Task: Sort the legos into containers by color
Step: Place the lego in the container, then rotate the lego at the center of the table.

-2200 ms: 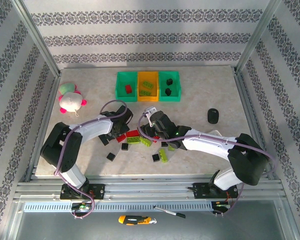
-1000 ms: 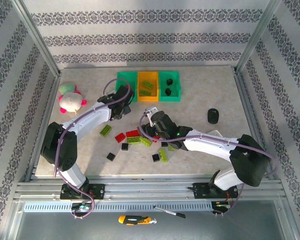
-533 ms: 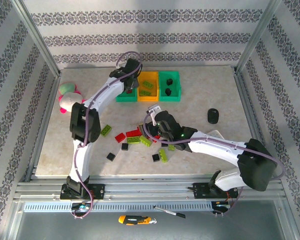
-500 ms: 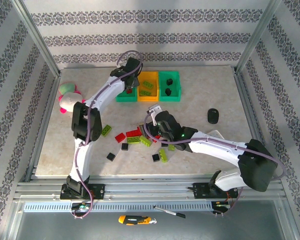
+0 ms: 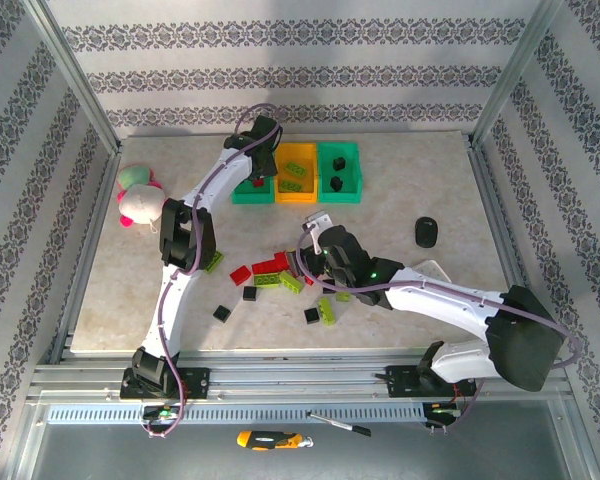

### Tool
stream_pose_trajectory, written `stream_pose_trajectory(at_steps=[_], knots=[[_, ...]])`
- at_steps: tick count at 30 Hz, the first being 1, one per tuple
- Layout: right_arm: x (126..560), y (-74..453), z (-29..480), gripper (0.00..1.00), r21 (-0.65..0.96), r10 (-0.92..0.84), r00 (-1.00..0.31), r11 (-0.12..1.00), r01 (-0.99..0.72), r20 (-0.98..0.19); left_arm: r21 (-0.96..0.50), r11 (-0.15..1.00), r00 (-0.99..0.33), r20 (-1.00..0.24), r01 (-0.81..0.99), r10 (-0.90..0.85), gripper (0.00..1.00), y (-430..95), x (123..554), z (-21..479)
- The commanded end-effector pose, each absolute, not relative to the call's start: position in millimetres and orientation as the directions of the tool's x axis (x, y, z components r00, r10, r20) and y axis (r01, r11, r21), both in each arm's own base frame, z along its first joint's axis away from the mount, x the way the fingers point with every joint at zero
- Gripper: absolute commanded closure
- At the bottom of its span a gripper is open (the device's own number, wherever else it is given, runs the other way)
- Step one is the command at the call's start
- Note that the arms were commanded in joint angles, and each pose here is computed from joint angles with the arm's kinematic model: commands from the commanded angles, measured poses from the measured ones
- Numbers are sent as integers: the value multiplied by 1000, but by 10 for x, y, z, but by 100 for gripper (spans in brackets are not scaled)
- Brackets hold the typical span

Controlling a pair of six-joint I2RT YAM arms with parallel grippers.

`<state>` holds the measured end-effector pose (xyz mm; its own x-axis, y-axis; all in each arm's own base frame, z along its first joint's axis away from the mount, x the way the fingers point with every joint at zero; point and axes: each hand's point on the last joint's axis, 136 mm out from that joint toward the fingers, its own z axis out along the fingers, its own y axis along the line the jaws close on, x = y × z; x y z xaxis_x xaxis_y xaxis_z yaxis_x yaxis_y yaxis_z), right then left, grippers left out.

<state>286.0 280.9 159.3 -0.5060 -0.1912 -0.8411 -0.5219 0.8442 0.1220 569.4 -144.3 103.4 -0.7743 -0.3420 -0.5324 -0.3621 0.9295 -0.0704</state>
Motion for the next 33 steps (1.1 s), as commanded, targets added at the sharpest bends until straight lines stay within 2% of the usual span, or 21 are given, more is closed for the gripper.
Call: stream_pose_trajectory(at_steps=[1,4,10,16,23,29,33], knots=[[2888,2748,1652,21,137,-158,-505,856,-498,-849,-83,928,-767,-540,-362,-348,15,-1383,5685,1261],[2888,2734,1704,21,140,-149,-497,856,-497,-855,-99,931,-758,-553,-352,-346,1,-1382,5661,1437],[2926,2655,1685,21,147,-119,-509,879,-453,-853,-94,949,-755,-585,-300,-296,1,-1401,5494,1841],[3007,2501,1517,21,138,-106,-583,924,-358,-806,-71,969,-756,-613,-238,-230,1,-1437,5144,2115],[3065,2261,1200,22,118,-85,-720,967,-227,-689,-165,964,-742,-615,-208,-266,1,-1504,4493,2021],[3026,2087,897,31,117,-41,-838,985,-124,-544,-247,935,-778,-523,-253,-349,1,-1490,3812,1614],[2970,2066,782,33,110,-75,-877,983,-144,-474,-269,918,-797,-462,-293,-390,0,-1415,3388,1396]])
